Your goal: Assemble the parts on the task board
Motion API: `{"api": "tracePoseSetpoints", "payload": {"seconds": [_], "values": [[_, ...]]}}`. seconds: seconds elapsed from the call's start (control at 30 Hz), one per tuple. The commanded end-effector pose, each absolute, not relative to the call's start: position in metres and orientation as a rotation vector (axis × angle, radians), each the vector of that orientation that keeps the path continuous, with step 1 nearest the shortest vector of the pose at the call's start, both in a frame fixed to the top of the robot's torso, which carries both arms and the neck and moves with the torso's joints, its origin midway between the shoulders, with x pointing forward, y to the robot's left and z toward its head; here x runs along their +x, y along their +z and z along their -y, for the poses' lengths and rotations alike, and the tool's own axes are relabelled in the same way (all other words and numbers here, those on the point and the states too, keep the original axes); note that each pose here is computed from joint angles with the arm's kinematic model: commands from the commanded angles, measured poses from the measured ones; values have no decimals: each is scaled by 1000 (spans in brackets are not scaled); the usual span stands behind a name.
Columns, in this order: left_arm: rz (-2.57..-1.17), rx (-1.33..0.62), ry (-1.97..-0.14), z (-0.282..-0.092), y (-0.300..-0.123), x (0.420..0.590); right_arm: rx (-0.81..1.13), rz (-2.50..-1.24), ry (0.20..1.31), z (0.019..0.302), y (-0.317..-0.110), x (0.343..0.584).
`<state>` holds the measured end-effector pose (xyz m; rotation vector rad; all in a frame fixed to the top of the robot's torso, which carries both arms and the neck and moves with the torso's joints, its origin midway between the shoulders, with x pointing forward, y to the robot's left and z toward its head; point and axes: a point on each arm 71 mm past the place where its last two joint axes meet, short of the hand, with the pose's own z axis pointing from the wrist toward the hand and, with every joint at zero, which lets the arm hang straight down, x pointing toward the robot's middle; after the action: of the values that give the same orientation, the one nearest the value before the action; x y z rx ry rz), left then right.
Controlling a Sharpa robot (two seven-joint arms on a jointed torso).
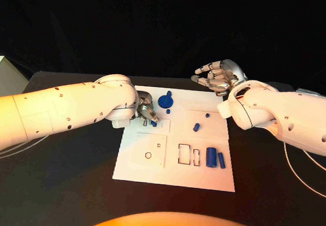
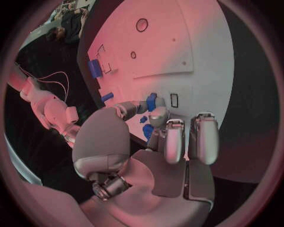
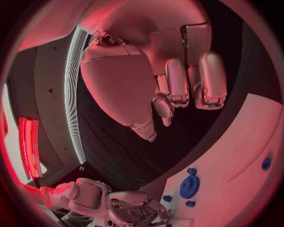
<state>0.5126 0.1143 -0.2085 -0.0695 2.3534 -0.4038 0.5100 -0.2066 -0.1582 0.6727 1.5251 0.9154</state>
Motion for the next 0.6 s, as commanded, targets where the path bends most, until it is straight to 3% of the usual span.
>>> {"api": "tracePoseSetpoints", "payload": {"seconds": [0.03,0.6], "values": [[-2343,-63,-405,-113,-208,512,651,-1535,925,205,-158,509],[-2360,-19,-382,-112,-209,509,652,-1539,924,205,-159,509]]}}
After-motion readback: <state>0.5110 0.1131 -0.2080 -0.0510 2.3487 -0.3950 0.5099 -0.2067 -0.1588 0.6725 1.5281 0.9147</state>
